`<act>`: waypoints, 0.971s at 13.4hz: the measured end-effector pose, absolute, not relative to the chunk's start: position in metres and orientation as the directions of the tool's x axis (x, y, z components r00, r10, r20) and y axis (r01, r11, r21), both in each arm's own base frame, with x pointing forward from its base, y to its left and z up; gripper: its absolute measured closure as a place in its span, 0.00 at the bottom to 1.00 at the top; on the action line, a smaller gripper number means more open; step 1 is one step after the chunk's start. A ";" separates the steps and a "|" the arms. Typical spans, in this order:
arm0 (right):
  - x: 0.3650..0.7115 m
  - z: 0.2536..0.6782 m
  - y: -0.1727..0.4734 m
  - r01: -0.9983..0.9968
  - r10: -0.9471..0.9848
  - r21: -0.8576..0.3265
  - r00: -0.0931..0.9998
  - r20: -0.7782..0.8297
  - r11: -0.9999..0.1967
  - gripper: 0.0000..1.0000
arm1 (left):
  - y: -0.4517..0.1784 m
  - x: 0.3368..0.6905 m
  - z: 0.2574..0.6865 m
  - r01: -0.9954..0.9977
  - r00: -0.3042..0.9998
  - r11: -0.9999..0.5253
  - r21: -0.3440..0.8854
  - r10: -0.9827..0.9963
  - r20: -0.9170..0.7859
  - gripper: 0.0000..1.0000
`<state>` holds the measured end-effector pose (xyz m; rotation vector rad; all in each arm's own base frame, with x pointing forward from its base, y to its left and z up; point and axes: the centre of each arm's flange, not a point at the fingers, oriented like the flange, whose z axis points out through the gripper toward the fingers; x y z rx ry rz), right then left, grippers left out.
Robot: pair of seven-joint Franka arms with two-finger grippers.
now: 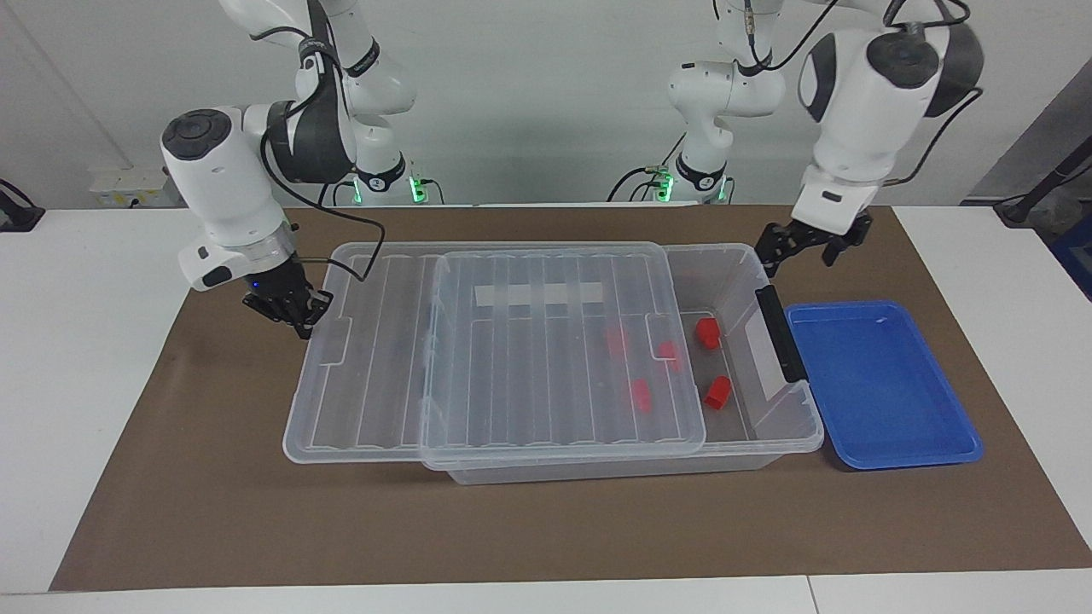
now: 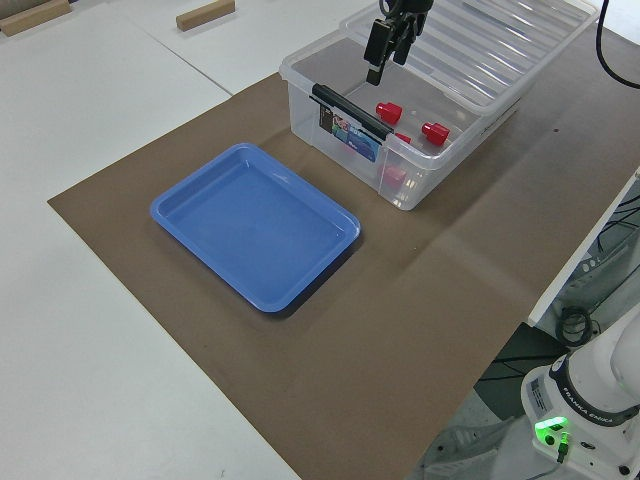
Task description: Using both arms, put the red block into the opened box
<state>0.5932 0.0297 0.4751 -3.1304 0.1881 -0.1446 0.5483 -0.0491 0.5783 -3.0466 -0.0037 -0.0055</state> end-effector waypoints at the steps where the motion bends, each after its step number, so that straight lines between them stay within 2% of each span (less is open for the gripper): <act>1: 0.592 0.475 0.043 -0.098 -0.098 -0.008 0.991 0.092 -0.995 0.99 | -0.019 0.544 0.588 -0.041 0.999 -0.995 -0.094 -0.041 0.001 0.00; 4: 0.589 0.475 0.080 -0.035 -0.035 -0.008 0.995 0.092 -0.999 0.99 | 0.019 0.539 0.594 -0.113 0.994 -0.989 -0.094 -0.113 -0.004 0.00; 10: 0.578 0.475 0.135 0.059 0.058 -0.008 0.994 0.092 -0.998 0.99 | 0.009 0.542 0.595 -0.133 0.991 -0.986 -0.097 -0.134 0.012 0.00; 13: 0.577 0.477 0.141 0.071 0.069 -0.008 0.993 0.094 -0.997 0.99 | 0.010 0.550 0.585 -0.136 0.989 -0.986 -0.099 -0.140 0.036 0.00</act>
